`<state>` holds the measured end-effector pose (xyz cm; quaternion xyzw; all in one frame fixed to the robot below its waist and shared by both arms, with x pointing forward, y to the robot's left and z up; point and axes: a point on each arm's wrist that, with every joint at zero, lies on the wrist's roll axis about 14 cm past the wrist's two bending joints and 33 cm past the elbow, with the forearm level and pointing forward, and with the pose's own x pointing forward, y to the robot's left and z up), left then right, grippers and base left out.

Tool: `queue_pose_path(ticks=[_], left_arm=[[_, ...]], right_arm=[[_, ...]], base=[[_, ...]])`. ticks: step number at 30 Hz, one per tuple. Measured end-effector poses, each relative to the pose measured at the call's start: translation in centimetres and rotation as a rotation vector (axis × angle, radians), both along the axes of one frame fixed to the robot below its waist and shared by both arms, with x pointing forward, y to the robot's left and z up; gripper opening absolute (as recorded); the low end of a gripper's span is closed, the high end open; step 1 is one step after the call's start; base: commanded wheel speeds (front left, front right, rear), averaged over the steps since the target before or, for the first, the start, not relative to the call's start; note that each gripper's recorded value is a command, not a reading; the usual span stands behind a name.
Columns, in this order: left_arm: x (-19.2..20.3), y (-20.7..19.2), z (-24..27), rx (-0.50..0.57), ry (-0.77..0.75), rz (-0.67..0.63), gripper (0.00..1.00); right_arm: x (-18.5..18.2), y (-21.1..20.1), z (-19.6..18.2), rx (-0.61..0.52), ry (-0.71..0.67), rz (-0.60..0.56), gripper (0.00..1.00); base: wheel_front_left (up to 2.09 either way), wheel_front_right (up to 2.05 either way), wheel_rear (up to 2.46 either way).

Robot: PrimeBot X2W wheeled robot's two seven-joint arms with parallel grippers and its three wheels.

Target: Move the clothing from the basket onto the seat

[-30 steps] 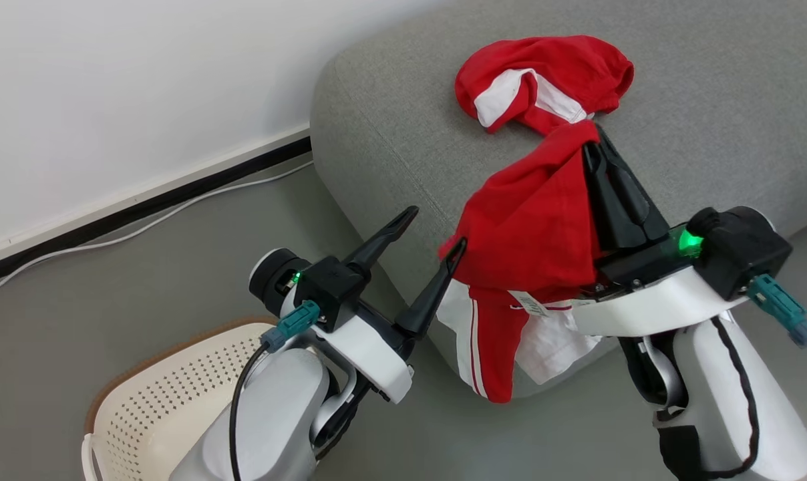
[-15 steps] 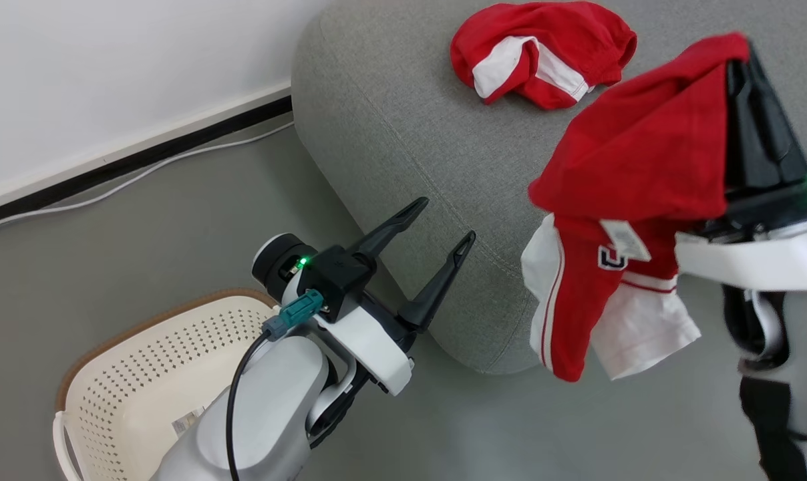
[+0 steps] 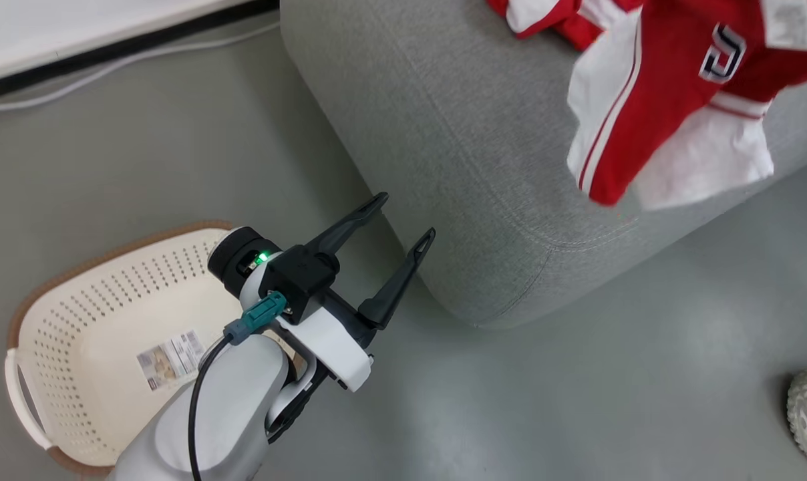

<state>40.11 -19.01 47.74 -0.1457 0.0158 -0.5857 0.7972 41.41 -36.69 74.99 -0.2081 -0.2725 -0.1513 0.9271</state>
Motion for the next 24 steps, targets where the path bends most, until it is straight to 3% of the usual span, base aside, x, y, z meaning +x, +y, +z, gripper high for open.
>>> queue_pose_path(ticks=[12, 24], left_arm=[[2.2, 2.7, -7.1, 0.059, 0.113, 0.030, 1.00], [3.5, 6.7, -12.2, 0.139, 0.193, 0.104, 1.00]], right_arm=[[8.0, -3.7, -0.4, -0.048, 0.049, -0.090, 0.00], [11.5, -10.0, 3.2, -0.065, -0.031, -0.295, 0.00]], base=[[0.00, 0.00, 0.00], [0.00, 0.00, 0.00]])
